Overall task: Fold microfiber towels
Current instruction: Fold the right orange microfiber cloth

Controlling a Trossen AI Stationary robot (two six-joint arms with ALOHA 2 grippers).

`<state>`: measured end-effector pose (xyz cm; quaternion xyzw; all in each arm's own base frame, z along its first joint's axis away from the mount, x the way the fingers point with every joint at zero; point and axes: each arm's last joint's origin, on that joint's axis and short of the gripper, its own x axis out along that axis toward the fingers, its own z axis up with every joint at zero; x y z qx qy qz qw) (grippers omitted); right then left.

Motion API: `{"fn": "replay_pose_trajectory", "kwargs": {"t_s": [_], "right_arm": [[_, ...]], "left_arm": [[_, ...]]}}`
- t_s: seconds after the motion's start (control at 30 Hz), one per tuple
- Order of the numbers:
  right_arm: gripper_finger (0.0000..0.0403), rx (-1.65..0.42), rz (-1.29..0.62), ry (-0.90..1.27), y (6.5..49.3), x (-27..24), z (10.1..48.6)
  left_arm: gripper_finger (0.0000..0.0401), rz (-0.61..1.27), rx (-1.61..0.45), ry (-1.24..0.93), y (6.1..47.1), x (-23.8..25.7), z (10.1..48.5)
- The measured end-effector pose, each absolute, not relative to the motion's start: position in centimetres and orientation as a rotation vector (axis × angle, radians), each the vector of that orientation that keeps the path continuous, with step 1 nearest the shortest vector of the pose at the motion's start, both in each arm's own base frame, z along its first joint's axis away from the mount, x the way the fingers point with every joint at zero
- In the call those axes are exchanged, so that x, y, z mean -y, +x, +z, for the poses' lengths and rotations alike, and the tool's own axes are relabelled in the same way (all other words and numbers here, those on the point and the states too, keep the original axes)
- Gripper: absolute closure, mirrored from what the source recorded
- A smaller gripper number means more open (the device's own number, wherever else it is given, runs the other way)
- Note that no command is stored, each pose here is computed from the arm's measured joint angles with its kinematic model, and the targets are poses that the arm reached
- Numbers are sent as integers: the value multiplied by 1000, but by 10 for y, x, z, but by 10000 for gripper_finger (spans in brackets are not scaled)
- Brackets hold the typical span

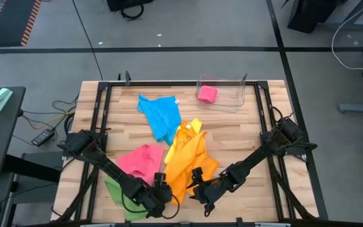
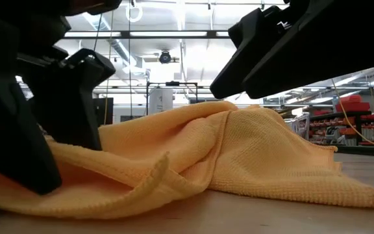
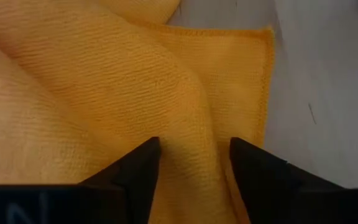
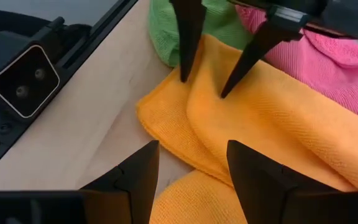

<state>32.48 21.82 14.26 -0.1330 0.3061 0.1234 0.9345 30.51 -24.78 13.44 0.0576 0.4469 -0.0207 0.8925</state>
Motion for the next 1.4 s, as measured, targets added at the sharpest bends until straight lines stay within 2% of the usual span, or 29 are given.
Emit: {"fn": "replay_pose_trajectory", "kwargs": {"t_s": [0.13,0.3,0.37,0.5,0.6,0.83,0.97,1.07,1.23,1.4], "right_arm": [[205,-619,278,-264,326,-220,142],[205,-601,294,-293,327,-222,139],[205,-581,306,-299,327,-224,140],[205,-542,305,-336,327,-227,142],[205,-507,230,-379,327,-230,146],[205,-433,160,-476,325,-250,165],[205,-453,180,-491,323,-254,165],[205,-456,188,-492,324,-253,163],[205,-450,66,-532,329,-245,162],[205,-446,2,-574,329,-243,163]], "left_arm": [[262,-26,-934,137,304,246,134],[367,-31,-937,137,305,247,138],[388,-43,-917,127,308,253,148],[368,-63,-891,135,314,262,172],[357,-42,-894,156,318,265,191],[382,9,-903,198,323,266,232],[389,-50,-949,188,321,268,229],[378,-39,-941,175,321,269,229],[363,41,-859,183,327,265,232],[376,65,-829,166,331,254,245]]}}
